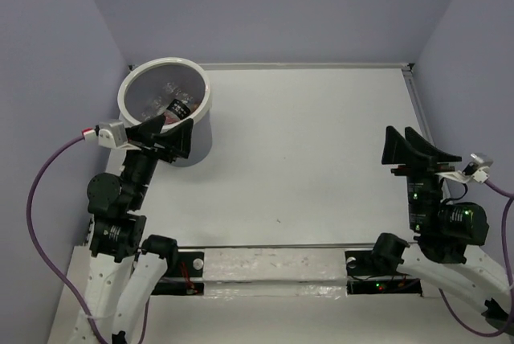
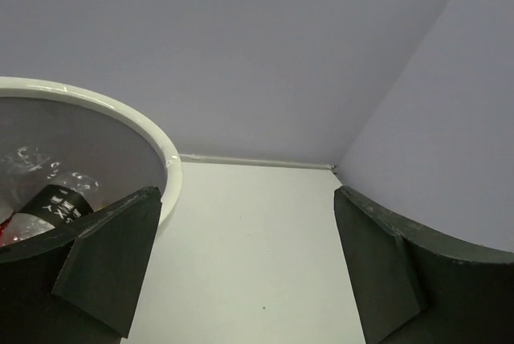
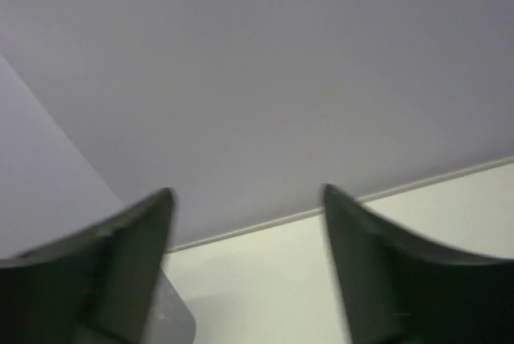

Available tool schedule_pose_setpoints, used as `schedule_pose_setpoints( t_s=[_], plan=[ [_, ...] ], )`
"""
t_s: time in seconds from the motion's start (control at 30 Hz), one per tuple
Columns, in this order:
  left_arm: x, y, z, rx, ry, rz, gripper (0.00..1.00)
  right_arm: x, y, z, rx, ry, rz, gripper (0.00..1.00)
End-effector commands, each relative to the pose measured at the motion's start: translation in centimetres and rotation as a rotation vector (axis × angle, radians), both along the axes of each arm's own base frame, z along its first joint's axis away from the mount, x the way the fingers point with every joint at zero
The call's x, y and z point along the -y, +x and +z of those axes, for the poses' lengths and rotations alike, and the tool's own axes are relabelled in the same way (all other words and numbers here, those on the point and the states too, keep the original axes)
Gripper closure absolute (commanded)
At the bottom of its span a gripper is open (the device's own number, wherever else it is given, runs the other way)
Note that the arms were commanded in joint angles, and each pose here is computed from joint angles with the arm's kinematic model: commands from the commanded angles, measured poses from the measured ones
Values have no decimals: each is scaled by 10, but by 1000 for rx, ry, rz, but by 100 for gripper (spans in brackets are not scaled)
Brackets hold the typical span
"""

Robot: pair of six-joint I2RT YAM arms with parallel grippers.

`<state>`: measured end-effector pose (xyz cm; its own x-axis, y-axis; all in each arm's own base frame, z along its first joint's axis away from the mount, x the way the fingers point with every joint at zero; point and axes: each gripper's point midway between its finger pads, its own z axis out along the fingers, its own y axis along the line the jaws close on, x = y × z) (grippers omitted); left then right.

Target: Put the plastic bottles in the bin

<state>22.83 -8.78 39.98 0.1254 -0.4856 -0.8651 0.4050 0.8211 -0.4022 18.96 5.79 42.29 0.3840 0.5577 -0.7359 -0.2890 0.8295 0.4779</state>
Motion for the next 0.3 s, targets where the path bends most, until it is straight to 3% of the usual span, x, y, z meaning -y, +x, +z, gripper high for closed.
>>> schedule_pose_setpoints(
  t_s=[0.0, 0.17, 0.27],
  plan=[
    [17, -12, 1, 41, -24, -109, 1, -3, 8, -37, -107, -92, -33, 0],
    [16, -17, -1, 56, -17, -112, 1, -12, 8, -22, -96, -133, -4, 0],
    [14, -16, 22, 91, -23, -99, 1, -10, 1, 11, -39, -106, 29, 0]
  ],
)
